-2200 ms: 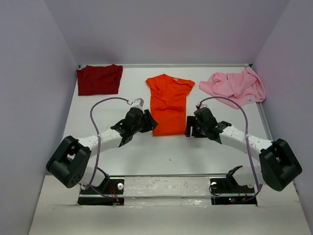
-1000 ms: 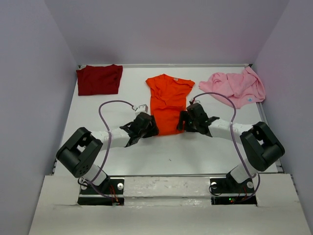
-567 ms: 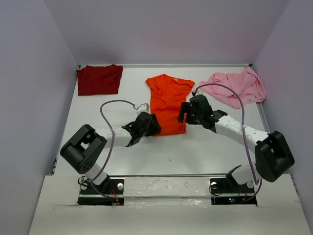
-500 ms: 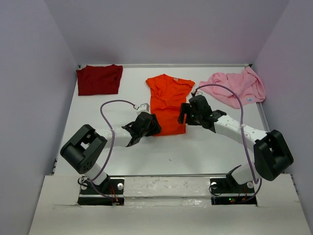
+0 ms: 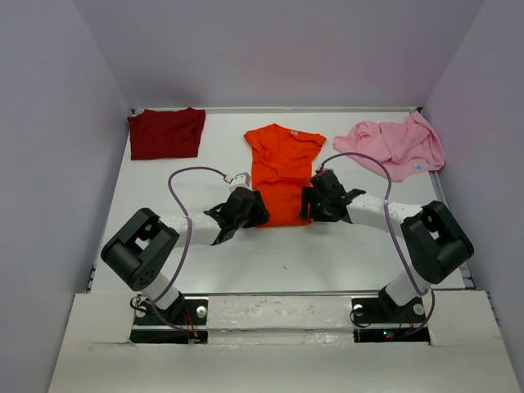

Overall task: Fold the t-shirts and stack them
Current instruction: Grab one side of the 2/3 rectangular tshirt with both arms

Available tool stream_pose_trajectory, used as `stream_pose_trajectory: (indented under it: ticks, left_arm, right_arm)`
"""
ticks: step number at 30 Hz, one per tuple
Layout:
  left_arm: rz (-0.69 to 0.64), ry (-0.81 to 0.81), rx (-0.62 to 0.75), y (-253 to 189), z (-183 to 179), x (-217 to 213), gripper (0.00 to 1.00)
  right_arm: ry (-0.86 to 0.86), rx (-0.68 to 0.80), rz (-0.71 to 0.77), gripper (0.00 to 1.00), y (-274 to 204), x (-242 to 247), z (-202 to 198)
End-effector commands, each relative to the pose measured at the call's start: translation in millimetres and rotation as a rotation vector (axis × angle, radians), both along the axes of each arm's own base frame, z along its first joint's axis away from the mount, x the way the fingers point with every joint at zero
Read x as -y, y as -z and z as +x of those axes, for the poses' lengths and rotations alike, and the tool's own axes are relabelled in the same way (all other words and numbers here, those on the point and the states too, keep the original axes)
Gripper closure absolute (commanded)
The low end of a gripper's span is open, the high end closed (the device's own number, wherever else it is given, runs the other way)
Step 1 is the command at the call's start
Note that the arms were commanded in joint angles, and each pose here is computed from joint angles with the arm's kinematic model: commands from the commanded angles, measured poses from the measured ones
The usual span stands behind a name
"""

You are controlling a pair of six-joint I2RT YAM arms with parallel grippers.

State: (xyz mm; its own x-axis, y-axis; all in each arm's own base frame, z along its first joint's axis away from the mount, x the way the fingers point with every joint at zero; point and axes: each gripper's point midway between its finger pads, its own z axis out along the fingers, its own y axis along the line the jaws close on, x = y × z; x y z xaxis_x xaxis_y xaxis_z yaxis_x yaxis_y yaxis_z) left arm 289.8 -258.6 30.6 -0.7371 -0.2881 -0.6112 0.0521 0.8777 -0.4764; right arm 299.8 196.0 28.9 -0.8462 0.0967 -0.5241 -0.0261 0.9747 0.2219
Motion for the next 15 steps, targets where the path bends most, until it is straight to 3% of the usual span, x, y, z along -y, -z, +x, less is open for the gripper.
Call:
stream_pose_trajectory:
  ticks: [1,3,4,6,8,10,11,12,15]
  left_arm:
    - [0.098,0.007,-0.073,23.0,-14.5,-14.9,0.4]
    - [0.099,0.008,-0.075,23.6,-14.8,-14.8,0.46]
    - [0.098,0.009,-0.079,24.0,-15.3,-14.5,0.48]
    - [0.097,0.012,-0.084,25.7,-15.9,-13.9,0.6]
    - [0.097,0.019,-0.092,27.9,-16.6,-12.3,0.71]
    - [0.096,0.025,-0.096,28.7,-17.0,-11.3,0.8]
    - [0.095,0.027,-0.098,29.3,-16.9,-10.5,0.88]
    - [0.098,0.028,-0.1,30.4,-17.2,-10.8,0.99]
    - [0.099,0.034,-0.106,32.1,-17.4,-9.6,1.0]
  right_arm:
    - [0.008,0.013,0.031,0.32,0.2,-2.1,1.5]
    - [0.007,0.006,0.035,0.42,3.0,-1.2,-2.1]
    - [0.002,0.005,0.042,0.52,4.6,-2.2,-3.0]
    - [-0.002,-0.022,0.042,0.62,12.0,-2.2,-8.3]
    - [0.0,-0.033,0.055,0.8,14.2,-3.2,-11.5]
    - [0.0,-0.038,0.056,0.85,16.1,-2.3,-14.0]
    - [0.002,-0.041,0.056,0.95,17.0,-1.4,-15.6]
    - [0.001,-0.042,0.054,0.99,17.2,-1.1,-15.9]
    - [-0.005,-0.046,0.06,1.0,16.1,-1.4,-18.4]
